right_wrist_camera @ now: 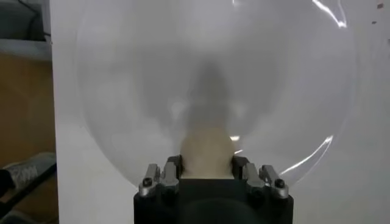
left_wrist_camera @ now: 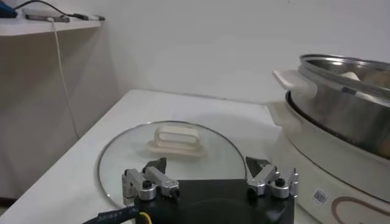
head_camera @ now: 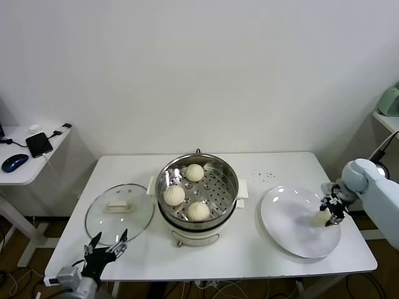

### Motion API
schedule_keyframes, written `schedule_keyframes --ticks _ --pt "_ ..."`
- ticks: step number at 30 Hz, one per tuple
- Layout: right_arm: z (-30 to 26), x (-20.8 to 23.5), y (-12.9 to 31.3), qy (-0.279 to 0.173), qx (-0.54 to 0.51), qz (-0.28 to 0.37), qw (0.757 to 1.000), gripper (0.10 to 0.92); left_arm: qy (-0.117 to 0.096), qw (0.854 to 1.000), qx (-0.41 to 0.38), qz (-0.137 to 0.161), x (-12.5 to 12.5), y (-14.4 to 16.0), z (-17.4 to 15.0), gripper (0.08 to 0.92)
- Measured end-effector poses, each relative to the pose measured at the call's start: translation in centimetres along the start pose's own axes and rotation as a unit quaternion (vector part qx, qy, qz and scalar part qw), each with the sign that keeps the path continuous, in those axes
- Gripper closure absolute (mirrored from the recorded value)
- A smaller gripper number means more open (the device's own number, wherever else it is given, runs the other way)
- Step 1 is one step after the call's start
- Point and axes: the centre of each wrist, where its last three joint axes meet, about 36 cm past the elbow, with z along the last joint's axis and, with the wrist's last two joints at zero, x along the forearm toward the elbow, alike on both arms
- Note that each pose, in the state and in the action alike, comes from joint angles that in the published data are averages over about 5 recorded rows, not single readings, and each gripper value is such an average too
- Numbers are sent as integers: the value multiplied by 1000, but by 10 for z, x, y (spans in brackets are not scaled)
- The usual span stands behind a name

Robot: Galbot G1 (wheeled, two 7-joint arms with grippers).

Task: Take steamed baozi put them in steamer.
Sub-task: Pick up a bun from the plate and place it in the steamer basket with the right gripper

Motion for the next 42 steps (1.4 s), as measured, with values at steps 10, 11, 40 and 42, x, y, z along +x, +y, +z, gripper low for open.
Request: schedule_keyframes --ticks 10,11,40,42 --pt "-30 73 -18 -37 -12 37 999 471 -15 1000 -17 1 -6 -4 -5 177" --pt "-37 82 -20 -43 -12 42 998 471 -17 1000 -19 1 -7 -5 -7 177" --pt "-317 195 -48 -149 -4 14 989 471 -49 998 -33 2 -19 -16 -17 177" --pt "-329 190 -48 -142 -2 10 990 471 -50 998 -31 1 -20 -16 -18 177"
